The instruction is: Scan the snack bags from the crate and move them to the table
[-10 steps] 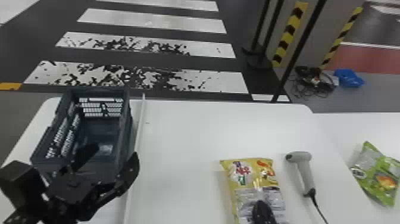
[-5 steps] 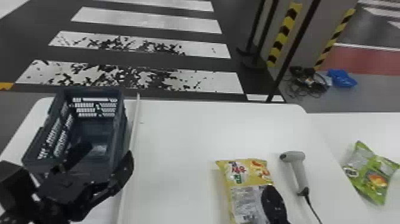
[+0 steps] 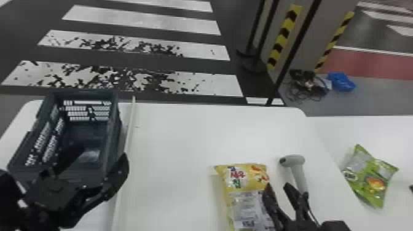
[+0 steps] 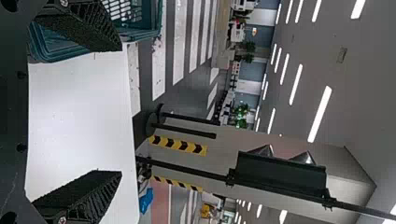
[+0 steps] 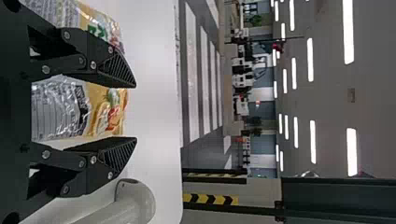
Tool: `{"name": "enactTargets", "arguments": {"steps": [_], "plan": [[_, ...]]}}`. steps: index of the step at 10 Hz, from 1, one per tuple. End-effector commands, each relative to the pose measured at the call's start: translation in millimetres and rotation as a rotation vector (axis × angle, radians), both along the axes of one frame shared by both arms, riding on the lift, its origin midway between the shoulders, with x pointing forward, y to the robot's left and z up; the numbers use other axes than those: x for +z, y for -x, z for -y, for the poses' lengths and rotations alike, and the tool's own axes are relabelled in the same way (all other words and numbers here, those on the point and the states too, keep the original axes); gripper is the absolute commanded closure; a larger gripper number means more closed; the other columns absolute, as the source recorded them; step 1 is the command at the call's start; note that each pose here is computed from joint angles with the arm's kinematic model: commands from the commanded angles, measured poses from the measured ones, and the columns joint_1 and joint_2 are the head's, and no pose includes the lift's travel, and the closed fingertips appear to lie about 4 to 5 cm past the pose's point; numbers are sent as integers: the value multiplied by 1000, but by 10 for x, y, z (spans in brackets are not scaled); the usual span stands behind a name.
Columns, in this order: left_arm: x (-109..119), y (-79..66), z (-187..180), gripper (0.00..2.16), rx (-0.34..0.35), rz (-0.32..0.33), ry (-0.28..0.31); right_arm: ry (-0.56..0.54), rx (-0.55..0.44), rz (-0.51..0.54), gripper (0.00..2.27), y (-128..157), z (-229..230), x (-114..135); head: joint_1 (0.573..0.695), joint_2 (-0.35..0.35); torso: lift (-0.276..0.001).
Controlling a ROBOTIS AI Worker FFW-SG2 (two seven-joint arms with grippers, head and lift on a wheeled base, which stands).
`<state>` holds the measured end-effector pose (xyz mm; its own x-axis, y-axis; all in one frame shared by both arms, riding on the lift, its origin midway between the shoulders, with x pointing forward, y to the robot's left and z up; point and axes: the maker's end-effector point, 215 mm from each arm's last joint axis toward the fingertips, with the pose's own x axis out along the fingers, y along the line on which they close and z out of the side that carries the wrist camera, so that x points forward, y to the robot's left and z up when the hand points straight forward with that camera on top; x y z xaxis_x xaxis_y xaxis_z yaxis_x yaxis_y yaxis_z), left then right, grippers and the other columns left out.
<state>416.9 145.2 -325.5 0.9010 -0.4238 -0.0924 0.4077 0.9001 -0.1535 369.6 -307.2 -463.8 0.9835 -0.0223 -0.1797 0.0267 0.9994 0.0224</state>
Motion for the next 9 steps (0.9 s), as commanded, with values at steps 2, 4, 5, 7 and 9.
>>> {"name": "enactTargets", "arguments": {"steps": [2,4,5,7,9], "plan": [[20,-3,2,49,-1,4,-1,46,6,-89,6,-83,386,-50,695,-247,-95],[92,-3,17,49,-6,16,-1,53,-7,-107,6,-207,640,2,695,-276,-95],[165,6,50,49,-13,27,1,57,-29,-121,6,-268,797,-14,695,-295,-95],[289,26,99,49,-21,46,6,41,-27,-177,19,-409,957,-191,695,-327,-95],[341,33,49,49,-10,53,3,20,1,-225,22,-564,1065,-400,695,-347,-95]]}}
